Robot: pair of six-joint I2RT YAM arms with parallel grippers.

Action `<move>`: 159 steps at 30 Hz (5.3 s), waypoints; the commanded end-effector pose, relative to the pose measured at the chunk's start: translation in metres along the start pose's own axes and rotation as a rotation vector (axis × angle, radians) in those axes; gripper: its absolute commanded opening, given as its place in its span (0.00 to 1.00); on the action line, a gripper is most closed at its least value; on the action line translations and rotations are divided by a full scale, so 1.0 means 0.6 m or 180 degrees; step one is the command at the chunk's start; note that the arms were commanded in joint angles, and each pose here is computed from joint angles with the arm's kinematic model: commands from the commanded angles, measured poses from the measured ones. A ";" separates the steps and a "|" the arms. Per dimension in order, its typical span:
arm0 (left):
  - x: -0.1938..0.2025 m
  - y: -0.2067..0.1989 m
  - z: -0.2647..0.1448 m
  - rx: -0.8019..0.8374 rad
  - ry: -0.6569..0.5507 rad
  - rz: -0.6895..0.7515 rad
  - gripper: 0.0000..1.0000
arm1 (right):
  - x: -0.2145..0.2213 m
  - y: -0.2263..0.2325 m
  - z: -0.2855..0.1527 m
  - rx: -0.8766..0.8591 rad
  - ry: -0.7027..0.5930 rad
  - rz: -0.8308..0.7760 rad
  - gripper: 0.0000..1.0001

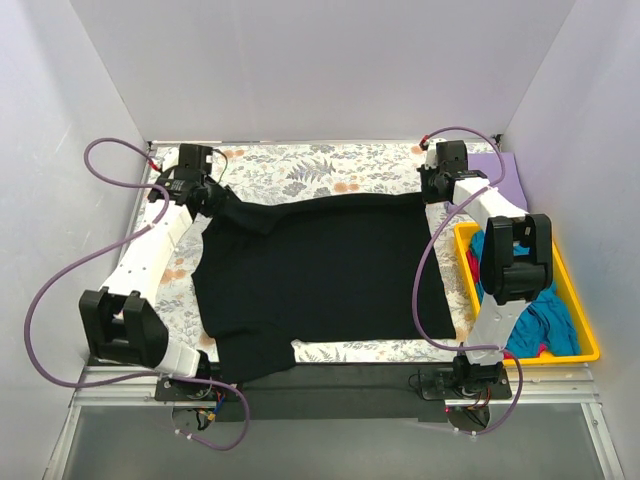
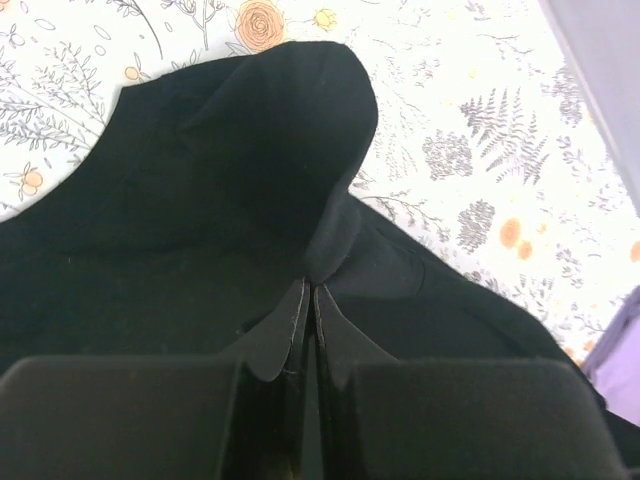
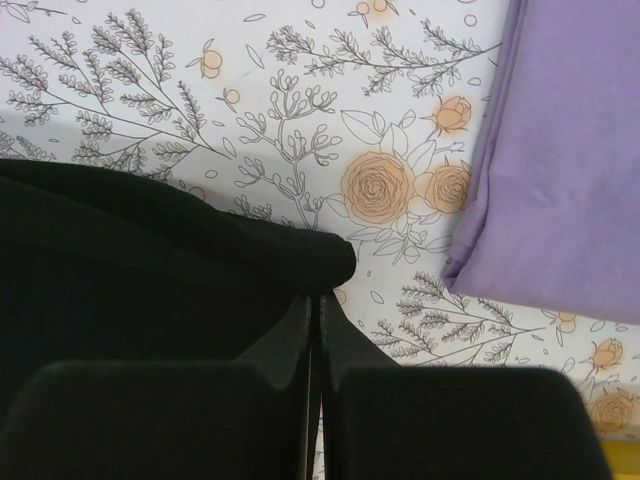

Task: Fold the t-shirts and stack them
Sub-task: Fold the tshirt

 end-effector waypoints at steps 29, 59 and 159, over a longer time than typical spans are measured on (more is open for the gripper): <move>0.149 0.156 -0.063 -0.0177 0.0820 -0.0745 0.00 | 0.077 -0.015 -0.004 0.0326 0.0638 0.0464 0.01; 0.126 0.151 -0.070 -0.0297 0.0638 -0.0476 0.00 | 0.041 -0.008 -0.067 0.0312 0.0793 0.0749 0.51; 0.128 0.177 -0.078 -0.0525 0.0526 -0.0330 0.09 | 0.138 -0.023 -0.088 -0.0154 0.0865 0.1779 0.39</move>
Point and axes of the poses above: each gripper's point midway between its finger pads, its own z axis out along the fingers, its own y axis along the line the jaws close on, x = y × z, the point moved 9 cm from there along -z, back along the fingers, and after that the axes turned 2 degrees about z, right-handed, at the moved point
